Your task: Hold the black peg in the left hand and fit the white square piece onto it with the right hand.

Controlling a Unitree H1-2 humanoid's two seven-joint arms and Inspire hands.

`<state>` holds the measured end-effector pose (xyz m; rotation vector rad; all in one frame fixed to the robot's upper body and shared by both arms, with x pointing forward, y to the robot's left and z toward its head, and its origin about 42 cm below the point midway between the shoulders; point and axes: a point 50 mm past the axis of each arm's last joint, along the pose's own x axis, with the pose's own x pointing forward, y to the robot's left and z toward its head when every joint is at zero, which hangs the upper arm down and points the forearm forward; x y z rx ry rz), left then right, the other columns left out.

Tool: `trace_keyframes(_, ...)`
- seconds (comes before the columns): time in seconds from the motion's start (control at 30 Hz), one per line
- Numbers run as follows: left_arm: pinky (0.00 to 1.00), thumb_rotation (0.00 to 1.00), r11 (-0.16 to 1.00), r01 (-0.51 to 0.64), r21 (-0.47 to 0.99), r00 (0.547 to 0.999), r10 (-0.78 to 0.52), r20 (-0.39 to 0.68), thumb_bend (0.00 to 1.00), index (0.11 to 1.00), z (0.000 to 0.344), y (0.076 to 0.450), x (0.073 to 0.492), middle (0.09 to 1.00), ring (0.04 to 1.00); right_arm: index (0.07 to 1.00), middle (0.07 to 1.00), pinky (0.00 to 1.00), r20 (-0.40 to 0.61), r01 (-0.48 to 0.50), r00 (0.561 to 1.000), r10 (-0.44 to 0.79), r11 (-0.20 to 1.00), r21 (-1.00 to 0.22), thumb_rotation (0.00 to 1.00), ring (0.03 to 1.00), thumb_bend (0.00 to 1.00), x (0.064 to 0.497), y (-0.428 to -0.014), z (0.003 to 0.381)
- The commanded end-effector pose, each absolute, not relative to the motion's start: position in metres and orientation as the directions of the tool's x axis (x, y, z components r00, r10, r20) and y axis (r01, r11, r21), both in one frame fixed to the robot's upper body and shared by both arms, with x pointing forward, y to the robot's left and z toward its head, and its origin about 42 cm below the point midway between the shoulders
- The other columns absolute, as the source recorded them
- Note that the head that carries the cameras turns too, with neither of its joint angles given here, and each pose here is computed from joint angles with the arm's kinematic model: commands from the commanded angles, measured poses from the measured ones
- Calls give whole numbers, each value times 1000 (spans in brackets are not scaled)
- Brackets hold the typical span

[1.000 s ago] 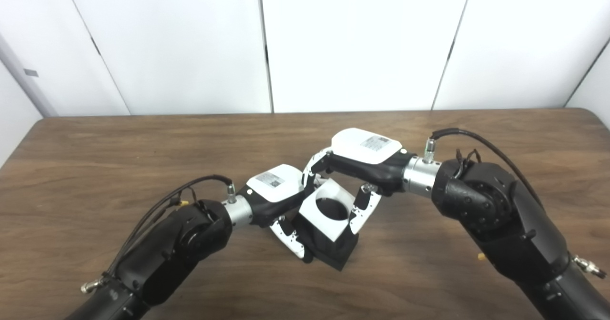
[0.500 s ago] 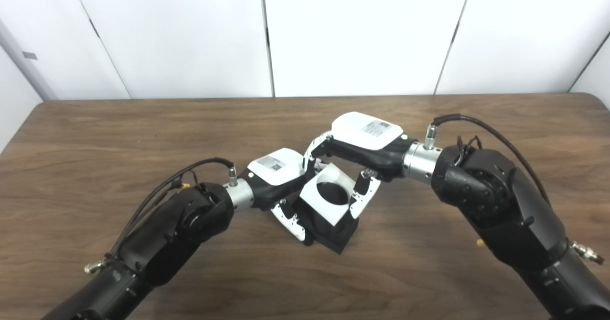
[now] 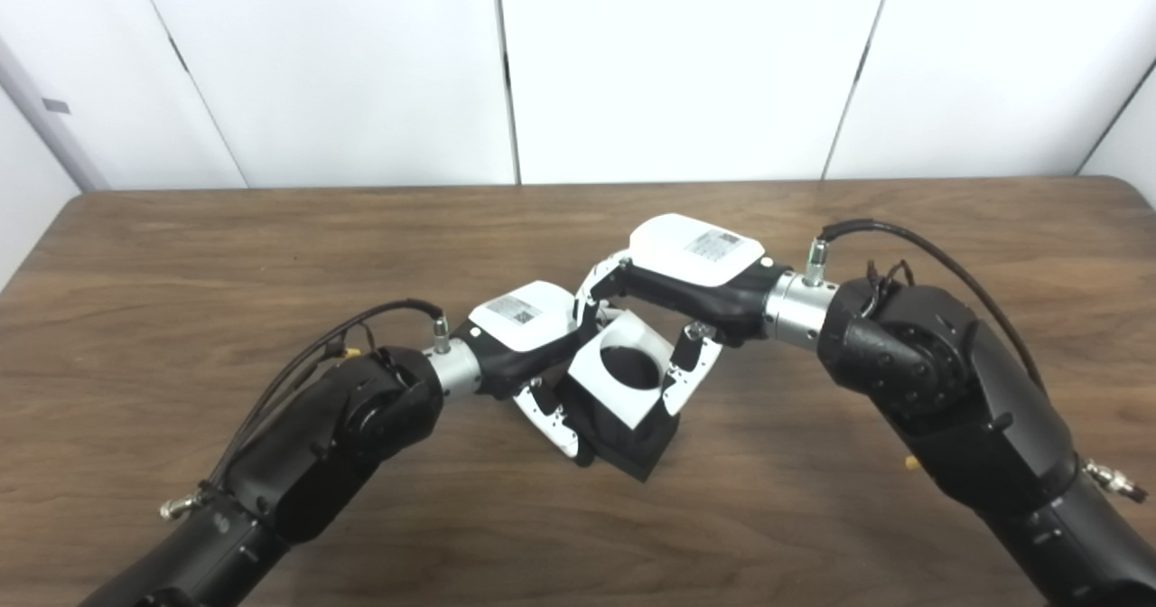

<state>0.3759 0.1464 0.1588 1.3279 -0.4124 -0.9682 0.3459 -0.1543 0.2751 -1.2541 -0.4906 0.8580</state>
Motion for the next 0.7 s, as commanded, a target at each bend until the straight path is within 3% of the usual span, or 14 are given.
trace_keyframes(0.0, 816, 82, -228, 404, 886, 515, -743, -426, 521, 495, 129, 139, 362, 933, 939, 479, 740, 660, -216, -357, 556, 803, -4, -934, 128, 746, 522, 340, -145, 257)
trace_keyframes(0.67, 810, 82, -239, 390, 889, 519, -741, -427, 520, 495, 130, 138, 363, 927, 906, 479, 747, 659, -292, -379, 508, 811, -94, -921, 128, 750, 522, 333, -143, 260)
